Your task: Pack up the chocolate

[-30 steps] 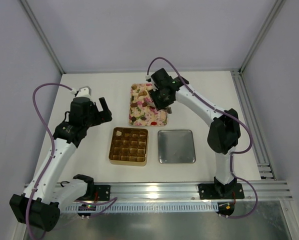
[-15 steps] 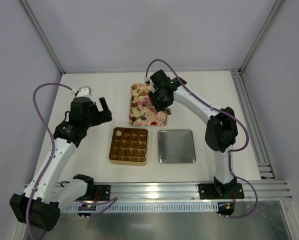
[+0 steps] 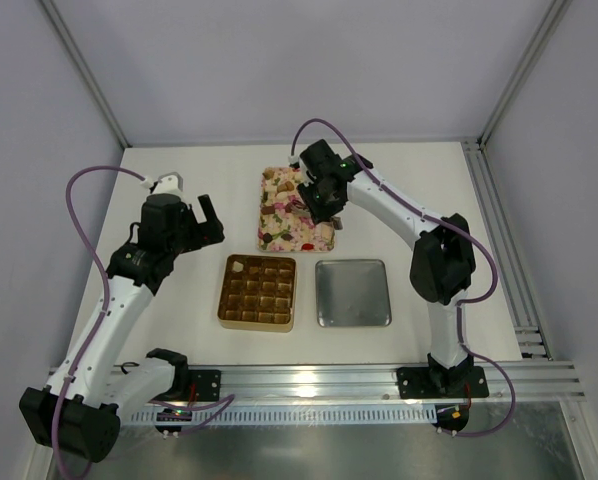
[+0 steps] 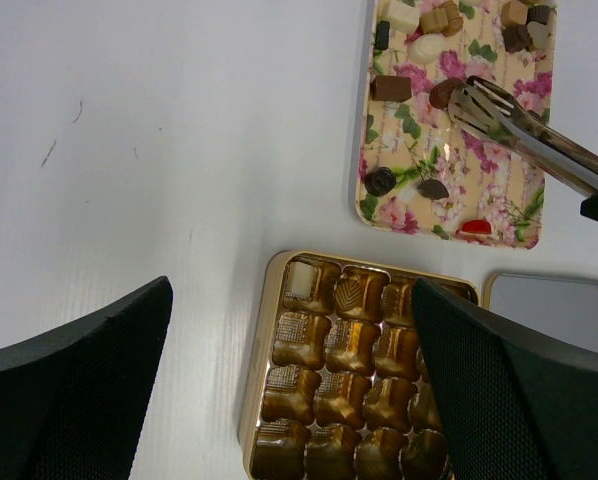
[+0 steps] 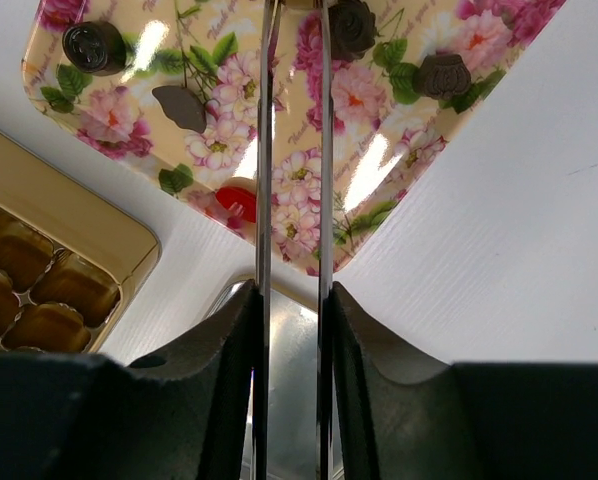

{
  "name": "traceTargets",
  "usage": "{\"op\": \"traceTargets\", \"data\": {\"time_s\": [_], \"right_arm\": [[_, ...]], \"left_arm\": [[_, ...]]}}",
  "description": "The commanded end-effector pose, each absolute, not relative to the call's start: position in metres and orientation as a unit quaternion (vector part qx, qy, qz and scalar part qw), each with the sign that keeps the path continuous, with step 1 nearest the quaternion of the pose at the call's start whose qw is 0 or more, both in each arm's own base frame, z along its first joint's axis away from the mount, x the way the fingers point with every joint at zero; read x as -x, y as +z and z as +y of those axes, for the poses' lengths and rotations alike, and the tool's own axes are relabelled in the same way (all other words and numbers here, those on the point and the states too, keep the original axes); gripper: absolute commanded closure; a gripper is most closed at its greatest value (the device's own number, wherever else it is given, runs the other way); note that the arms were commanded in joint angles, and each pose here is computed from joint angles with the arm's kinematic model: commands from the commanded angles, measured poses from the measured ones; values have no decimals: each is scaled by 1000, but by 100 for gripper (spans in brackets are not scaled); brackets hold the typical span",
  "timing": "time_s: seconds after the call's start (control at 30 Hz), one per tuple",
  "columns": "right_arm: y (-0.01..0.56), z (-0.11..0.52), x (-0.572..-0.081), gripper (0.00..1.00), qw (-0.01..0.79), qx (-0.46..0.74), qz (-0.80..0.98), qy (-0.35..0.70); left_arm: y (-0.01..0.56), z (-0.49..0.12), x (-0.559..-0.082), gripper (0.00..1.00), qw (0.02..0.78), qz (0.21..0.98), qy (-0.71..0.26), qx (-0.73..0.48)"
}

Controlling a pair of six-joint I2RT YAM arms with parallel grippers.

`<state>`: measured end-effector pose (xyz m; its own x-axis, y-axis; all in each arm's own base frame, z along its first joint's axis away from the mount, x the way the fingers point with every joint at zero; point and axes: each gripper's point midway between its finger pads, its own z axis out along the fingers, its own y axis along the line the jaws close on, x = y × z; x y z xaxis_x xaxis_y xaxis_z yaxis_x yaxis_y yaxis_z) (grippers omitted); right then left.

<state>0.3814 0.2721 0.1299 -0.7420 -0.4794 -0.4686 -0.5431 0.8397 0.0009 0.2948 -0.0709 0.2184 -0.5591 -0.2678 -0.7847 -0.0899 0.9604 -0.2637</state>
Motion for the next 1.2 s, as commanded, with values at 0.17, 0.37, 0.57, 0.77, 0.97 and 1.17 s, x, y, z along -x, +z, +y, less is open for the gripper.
{"op": "traceTargets", "data": {"time_s": [0.17, 0.37, 0.57, 0.77, 0.97, 1.17], "right_arm": [[156, 268, -375, 73, 246, 254, 932, 81], [176, 265, -367, 73, 259, 238, 931, 94], [197, 261, -360, 73, 281, 227, 927, 105], [214, 265, -341, 74, 280, 227, 921, 146], [230, 272, -303, 74, 283, 248, 909, 179], [226, 301, -250, 74, 265, 291, 897, 199]], "left_arm": [[223, -68, -296, 0, 467, 873, -94, 106], [223, -69, -296, 0, 468, 873, -95, 104], [224, -69, -296, 0, 468, 872, -96, 104], [223, -70, -295, 0, 467, 873, -97, 103], [225, -69, -295, 0, 469, 872, -97, 104], [225, -70, -295, 0, 469, 872, -99, 104]]}}
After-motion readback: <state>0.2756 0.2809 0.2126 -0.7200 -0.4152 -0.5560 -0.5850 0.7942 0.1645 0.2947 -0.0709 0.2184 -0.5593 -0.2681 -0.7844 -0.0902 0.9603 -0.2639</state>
